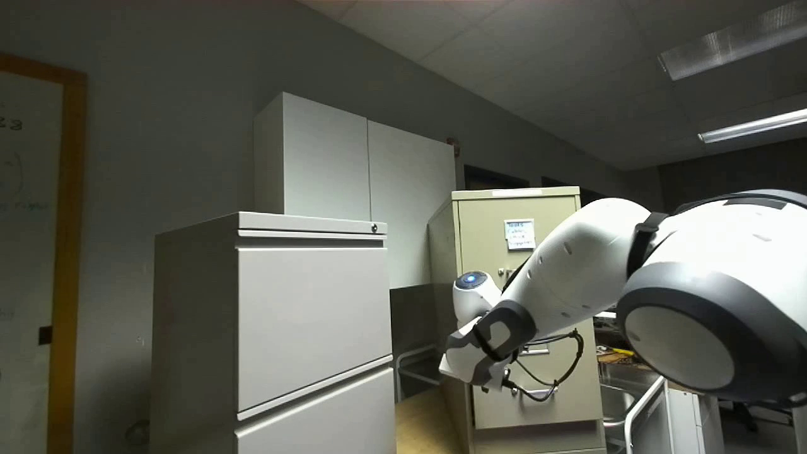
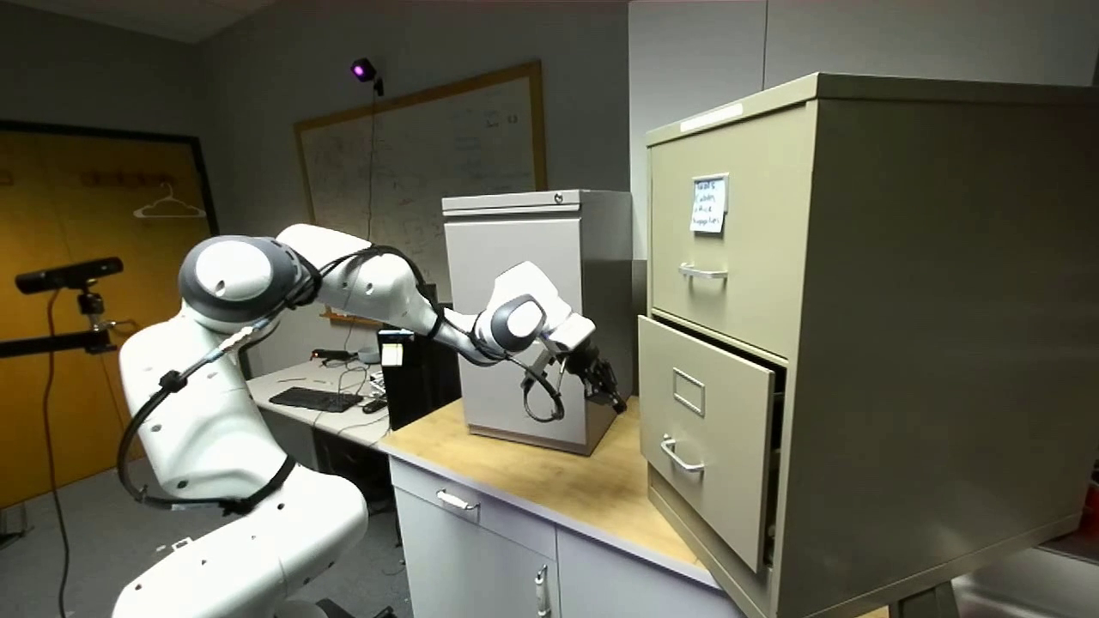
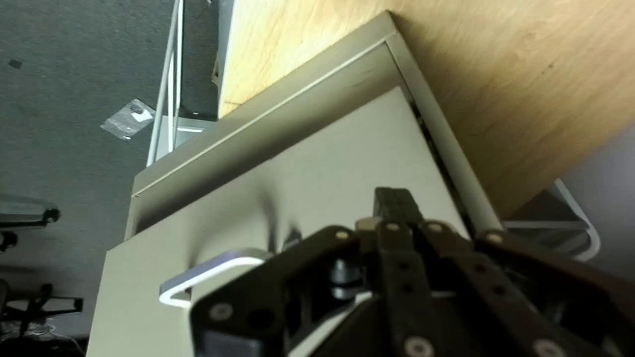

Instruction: Close the bottom drawer of the right cabinet

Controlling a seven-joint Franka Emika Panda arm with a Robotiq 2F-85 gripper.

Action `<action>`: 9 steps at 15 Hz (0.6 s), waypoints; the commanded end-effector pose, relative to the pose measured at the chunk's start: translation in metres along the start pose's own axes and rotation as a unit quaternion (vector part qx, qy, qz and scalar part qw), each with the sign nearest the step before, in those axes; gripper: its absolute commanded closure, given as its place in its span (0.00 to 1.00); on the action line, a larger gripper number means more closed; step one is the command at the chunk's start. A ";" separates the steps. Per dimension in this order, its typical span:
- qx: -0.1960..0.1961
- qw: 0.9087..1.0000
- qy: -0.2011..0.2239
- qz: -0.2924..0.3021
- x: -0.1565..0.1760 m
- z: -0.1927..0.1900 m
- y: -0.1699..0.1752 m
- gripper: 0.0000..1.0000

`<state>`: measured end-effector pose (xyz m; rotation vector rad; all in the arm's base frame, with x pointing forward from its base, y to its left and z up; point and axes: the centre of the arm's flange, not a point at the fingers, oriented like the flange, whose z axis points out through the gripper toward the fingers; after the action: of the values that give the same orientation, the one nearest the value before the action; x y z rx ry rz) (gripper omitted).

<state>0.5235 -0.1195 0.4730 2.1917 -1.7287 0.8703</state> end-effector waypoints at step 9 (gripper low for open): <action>0.083 0.975 0.196 0.070 0.017 -0.017 0.009 1.00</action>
<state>0.5018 -0.1349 0.5011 1.9884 -1.6911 1.3060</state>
